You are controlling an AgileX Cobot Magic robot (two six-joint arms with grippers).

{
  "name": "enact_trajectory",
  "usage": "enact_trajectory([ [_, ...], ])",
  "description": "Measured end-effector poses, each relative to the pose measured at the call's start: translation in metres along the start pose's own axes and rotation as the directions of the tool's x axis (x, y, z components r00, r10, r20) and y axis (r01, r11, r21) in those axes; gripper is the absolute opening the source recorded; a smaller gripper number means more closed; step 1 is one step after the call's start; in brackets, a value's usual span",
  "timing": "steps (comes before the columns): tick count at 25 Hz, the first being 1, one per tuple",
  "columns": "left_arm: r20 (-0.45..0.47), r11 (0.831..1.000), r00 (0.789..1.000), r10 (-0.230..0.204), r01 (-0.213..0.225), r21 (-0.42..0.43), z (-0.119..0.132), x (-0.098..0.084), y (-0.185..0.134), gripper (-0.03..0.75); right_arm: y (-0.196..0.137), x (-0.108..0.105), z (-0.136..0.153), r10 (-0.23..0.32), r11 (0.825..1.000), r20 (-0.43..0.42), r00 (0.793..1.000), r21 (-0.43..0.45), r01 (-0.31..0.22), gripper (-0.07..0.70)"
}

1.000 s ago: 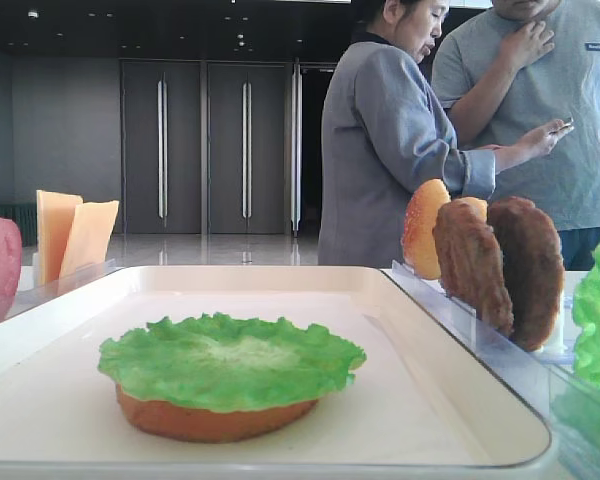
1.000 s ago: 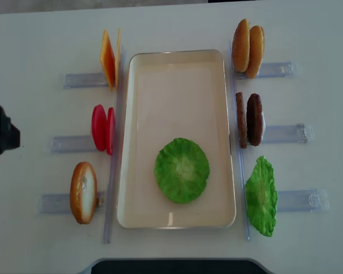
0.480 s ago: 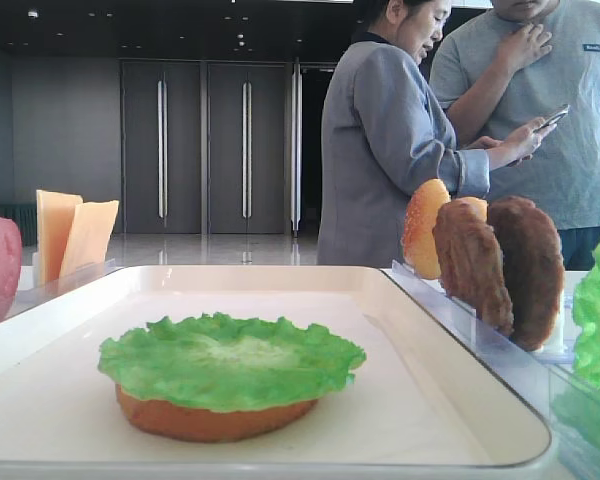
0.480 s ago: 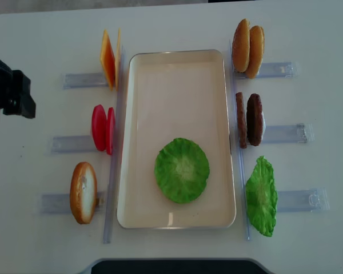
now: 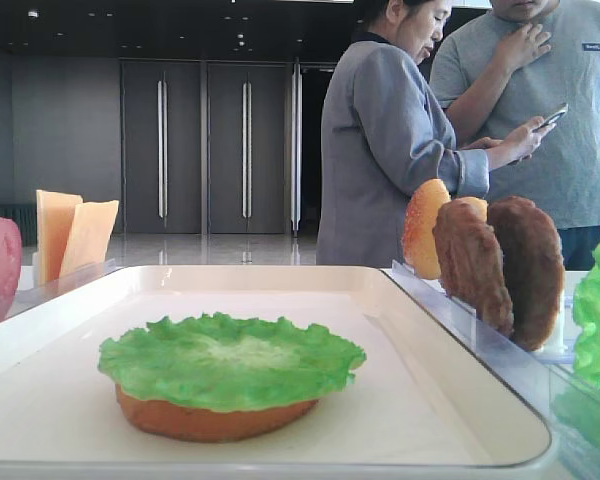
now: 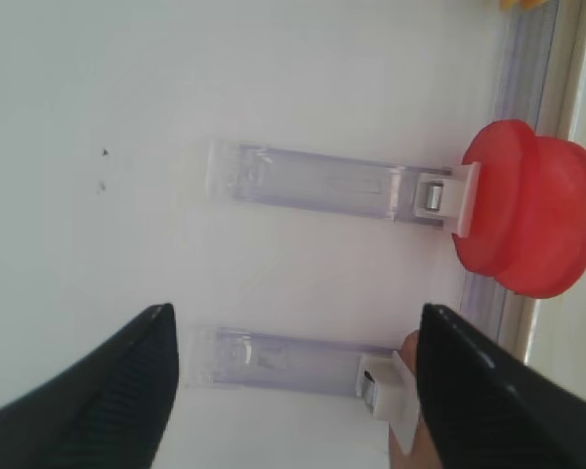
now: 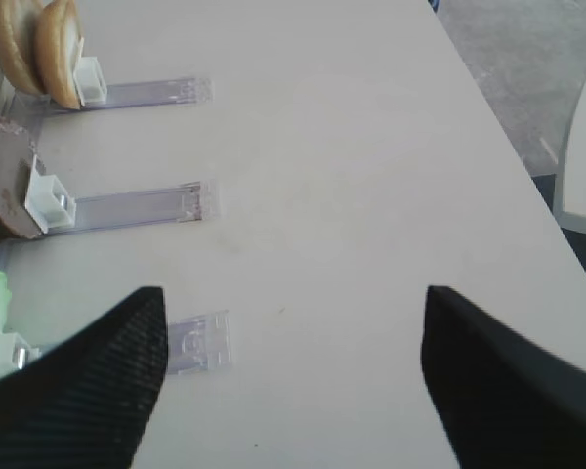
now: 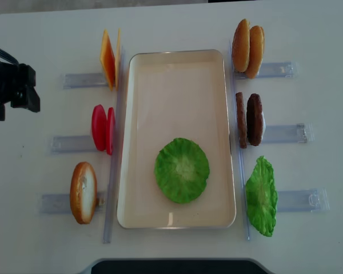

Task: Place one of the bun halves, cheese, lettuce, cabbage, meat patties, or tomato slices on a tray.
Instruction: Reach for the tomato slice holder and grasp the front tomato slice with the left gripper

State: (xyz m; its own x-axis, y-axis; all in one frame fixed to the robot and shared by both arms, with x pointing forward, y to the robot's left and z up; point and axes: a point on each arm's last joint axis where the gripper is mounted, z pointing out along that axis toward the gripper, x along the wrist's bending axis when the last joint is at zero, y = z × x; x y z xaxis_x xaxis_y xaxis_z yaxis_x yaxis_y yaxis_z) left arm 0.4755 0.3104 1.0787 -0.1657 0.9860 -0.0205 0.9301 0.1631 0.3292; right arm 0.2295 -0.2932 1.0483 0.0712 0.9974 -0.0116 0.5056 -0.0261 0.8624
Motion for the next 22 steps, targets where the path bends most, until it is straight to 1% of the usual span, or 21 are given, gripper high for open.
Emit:
enact_trajectory([
  [8,0.022,0.999,1.000,-0.011,0.010,0.038,0.000,-0.003,-0.004,0.575,0.000,0.000,0.000,0.000,1.000,0.000,1.000,0.000,0.000,0.514],
  [9,0.023,0.999,1.000,-0.003,0.002,0.045,0.000,-0.004,-0.004,0.575,0.000,0.000,0.000,0.000,1.000,0.000,1.000,0.000,0.000,0.514],
  [10,0.021,0.999,1.000,0.016,-0.017,0.050,0.000,-0.007,-0.005,0.575,0.000,0.000,0.000,0.000,1.000,0.000,1.000,0.000,0.000,0.514],
  [12,0.028,0.997,0.998,0.059,-0.060,0.051,-0.001,-0.018,-0.008,0.575,0.000,0.000,0.000,0.000,1.000,0.000,1.000,0.000,0.000,0.514],
  [13,0.030,0.996,0.997,0.072,-0.074,0.050,-0.001,-0.026,-0.009,0.575,0.000,0.000,0.000,0.000,1.000,0.000,1.000,0.000,0.000,0.514],
  [19,0.063,0.994,0.993,0.102,-0.104,0.021,-0.003,-0.070,-0.019,0.575,0.000,0.000,0.000,0.000,1.000,0.000,1.000,0.000,0.000,0.514],
  [22,0.068,0.994,0.993,0.094,-0.097,0.047,0.004,-0.089,-0.024,0.575,0.000,0.000,0.000,0.000,1.000,0.000,1.000,0.000,0.000,0.514],
])
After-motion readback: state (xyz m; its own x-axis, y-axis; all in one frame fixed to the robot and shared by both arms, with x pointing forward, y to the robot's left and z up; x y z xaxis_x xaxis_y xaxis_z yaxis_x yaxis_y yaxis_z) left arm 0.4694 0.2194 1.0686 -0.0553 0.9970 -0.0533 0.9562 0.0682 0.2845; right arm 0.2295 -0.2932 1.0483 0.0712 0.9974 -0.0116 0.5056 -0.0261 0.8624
